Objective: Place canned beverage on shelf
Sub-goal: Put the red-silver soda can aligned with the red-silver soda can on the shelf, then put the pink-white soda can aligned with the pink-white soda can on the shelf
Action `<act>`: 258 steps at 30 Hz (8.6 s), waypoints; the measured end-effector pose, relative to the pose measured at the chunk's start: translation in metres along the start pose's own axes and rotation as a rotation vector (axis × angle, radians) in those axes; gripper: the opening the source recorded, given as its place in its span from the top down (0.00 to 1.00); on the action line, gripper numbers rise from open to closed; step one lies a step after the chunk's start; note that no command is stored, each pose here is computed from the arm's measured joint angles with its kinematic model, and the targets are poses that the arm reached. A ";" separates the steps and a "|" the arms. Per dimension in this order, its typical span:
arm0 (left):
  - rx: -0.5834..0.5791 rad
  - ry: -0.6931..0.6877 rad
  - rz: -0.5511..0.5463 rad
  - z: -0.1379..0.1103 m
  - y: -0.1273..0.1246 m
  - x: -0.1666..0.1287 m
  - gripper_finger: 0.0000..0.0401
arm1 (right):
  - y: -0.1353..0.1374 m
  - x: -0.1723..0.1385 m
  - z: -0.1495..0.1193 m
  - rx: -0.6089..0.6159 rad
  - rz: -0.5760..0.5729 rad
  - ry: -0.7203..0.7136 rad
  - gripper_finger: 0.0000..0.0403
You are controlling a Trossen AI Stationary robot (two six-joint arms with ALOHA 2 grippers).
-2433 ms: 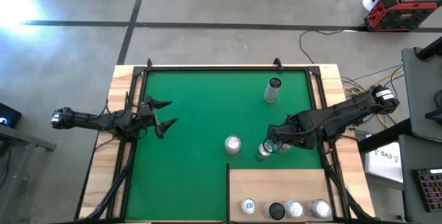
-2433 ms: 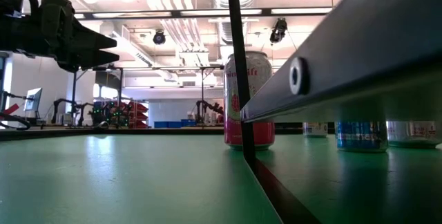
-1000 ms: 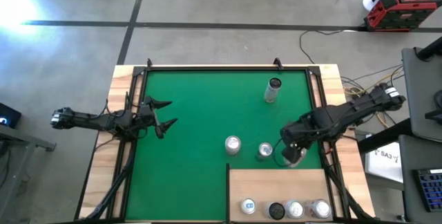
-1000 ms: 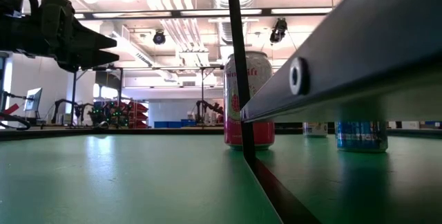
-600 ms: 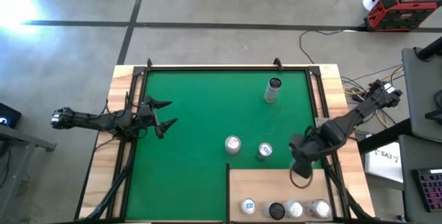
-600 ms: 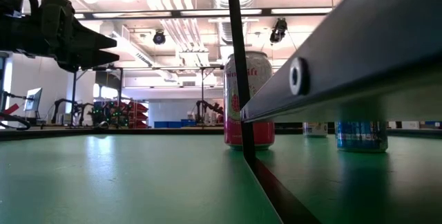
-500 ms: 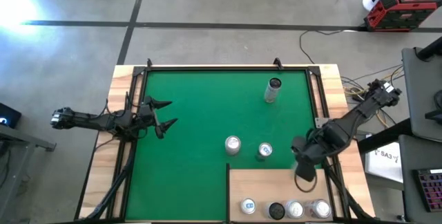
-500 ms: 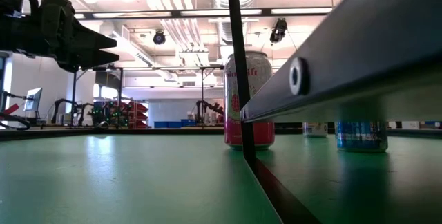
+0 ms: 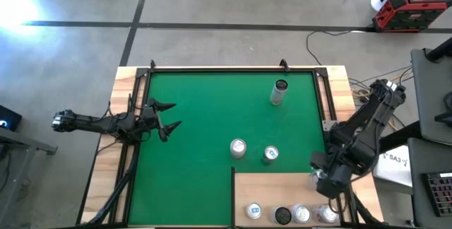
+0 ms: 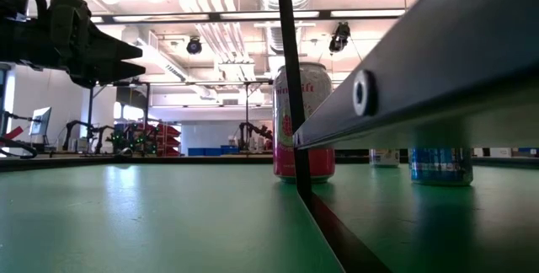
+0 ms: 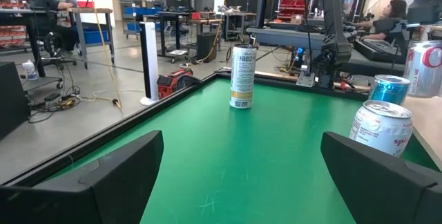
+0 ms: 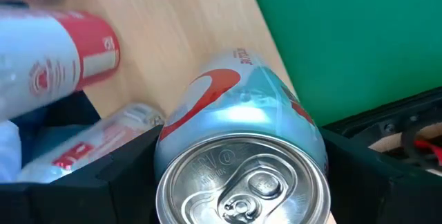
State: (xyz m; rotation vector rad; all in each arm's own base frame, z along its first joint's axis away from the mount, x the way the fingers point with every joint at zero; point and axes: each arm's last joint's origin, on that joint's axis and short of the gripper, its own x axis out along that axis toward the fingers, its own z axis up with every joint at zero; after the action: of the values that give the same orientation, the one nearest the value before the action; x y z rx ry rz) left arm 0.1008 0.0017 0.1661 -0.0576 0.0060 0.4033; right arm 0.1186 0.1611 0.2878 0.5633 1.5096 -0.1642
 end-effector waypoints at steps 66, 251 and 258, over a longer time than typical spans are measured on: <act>-0.002 -0.004 0.000 0.000 0.000 0.000 0.06 | 0.043 0.029 -0.021 0.001 -0.097 0.001 0.22; -0.003 -0.005 0.000 0.001 0.000 0.000 0.06 | 0.036 -0.035 0.279 0.793 -0.151 -0.180 0.31; -0.003 -0.005 -0.001 0.001 0.000 0.000 0.06 | 0.023 -0.059 0.256 0.760 -0.145 -0.214 0.31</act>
State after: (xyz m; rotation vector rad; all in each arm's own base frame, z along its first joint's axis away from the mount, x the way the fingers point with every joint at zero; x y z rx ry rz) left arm 0.1008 0.0017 0.1667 -0.0593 0.0003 0.4027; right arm 0.3529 0.0529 0.3410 0.9976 1.2492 -0.9064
